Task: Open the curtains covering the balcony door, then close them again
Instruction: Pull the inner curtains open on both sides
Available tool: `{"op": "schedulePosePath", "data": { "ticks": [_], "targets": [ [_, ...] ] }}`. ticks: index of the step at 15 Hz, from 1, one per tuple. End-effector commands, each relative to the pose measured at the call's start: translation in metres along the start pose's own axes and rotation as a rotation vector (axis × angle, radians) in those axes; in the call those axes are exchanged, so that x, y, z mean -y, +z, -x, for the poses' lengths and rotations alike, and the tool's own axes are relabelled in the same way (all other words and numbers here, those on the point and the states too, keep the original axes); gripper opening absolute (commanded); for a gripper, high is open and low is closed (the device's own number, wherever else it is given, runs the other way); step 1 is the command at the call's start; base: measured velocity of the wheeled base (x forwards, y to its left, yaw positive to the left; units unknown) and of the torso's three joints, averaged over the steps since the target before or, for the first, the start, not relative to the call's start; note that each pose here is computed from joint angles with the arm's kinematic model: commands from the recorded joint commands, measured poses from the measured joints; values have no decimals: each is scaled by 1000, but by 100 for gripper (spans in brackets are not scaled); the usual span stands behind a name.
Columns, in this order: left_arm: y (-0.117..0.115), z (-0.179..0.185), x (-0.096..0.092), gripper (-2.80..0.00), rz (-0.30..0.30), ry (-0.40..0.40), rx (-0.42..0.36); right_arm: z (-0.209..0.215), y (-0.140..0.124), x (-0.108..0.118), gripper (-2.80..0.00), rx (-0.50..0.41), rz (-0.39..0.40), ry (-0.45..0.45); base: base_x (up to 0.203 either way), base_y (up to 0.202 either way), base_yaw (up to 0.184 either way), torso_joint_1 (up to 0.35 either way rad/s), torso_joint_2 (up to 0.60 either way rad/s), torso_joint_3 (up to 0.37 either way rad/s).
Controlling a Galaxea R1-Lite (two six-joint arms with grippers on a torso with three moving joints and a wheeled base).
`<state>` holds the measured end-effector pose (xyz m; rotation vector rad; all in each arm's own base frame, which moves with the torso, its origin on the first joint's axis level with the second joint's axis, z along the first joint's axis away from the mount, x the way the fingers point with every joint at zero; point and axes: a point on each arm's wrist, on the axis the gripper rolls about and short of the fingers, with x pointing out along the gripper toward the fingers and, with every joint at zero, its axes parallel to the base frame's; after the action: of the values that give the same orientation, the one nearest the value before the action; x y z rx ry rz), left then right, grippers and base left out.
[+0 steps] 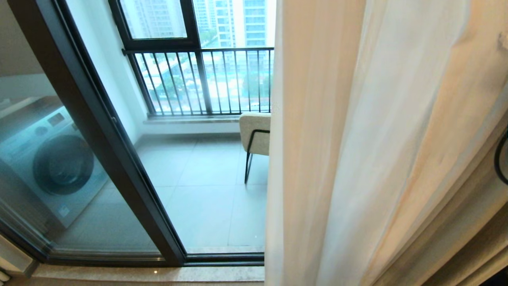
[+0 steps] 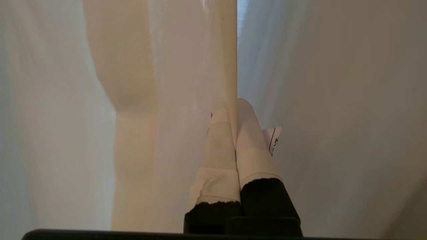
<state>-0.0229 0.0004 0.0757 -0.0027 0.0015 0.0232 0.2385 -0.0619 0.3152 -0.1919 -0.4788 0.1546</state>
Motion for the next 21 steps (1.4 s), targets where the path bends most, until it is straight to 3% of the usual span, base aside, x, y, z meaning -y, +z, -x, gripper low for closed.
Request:
{"op": "schedulePosePath", "data": {
  "ticks": [1,6,10,21],
  "targets": [
    [0,0,0,-280,0,1,0,-4,1,10,-280,13,22,-22,0,0,0,0,0,0],
    [0,0,0,-280,0,1,0,-10,-3,54,-280,4,94,-135,0,0,0,0,0,0],
    [0,0,0,-280,0,3,0,-1,5,104,-280,9,180,-263,0,0,0,0,0,0],
    [0,0,0,-280,0,1,0,75,14,235,-280,-75,363,-622,0,0,0,0,0,0]
  ]
}}
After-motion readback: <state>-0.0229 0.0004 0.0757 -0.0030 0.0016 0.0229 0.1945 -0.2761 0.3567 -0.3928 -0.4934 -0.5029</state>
